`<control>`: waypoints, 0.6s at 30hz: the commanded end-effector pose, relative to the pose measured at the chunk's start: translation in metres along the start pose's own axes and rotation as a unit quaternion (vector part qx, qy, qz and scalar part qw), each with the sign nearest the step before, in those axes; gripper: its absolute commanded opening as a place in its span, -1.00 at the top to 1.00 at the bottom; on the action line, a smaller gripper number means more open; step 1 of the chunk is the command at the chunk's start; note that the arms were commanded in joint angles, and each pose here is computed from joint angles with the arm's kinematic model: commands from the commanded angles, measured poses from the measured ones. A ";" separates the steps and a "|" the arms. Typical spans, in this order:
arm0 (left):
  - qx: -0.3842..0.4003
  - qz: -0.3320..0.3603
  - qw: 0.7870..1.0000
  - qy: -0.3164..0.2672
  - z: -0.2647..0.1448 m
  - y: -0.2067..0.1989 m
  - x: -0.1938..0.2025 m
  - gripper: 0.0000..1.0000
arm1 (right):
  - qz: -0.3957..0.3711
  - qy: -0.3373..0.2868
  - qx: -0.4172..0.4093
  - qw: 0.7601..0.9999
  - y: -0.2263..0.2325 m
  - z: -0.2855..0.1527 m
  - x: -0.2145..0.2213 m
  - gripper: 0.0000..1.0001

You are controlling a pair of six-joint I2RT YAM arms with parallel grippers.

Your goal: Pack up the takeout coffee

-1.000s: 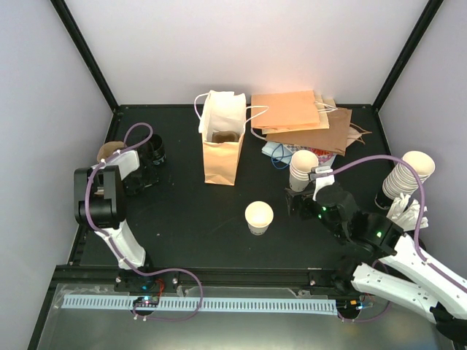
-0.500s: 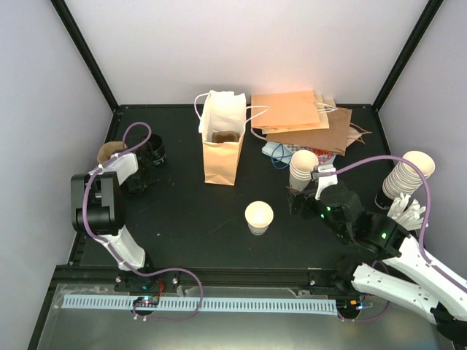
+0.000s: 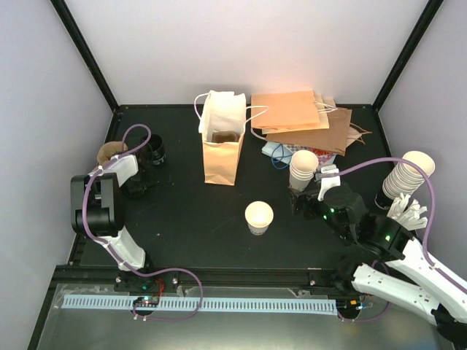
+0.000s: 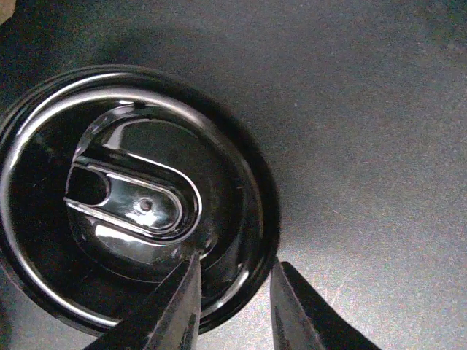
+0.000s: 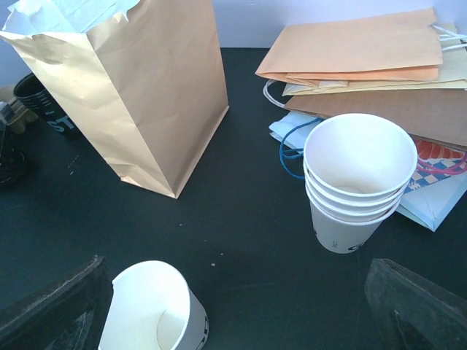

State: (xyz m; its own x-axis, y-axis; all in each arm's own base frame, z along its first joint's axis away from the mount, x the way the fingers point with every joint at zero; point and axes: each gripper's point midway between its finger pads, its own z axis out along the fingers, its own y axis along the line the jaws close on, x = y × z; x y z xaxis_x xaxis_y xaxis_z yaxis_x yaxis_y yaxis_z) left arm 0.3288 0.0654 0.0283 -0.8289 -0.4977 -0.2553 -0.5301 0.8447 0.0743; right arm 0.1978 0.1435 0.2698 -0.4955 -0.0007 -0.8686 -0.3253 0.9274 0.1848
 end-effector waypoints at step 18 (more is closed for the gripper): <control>0.107 -0.008 0.994 0.001 -0.028 -0.030 0.028 0.81 | 0.013 -0.006 -0.030 0.999 0.008 -0.008 -0.004 -0.94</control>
State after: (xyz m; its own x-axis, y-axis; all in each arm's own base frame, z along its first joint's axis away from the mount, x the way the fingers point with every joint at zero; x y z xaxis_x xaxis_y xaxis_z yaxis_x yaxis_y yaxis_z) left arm 0.3149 0.0482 0.0245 -0.8330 -0.5066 -0.2224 -0.5204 0.8539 0.0038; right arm 0.1925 0.1430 0.2752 -0.4891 0.0158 -0.8721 -0.3468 0.9139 0.2110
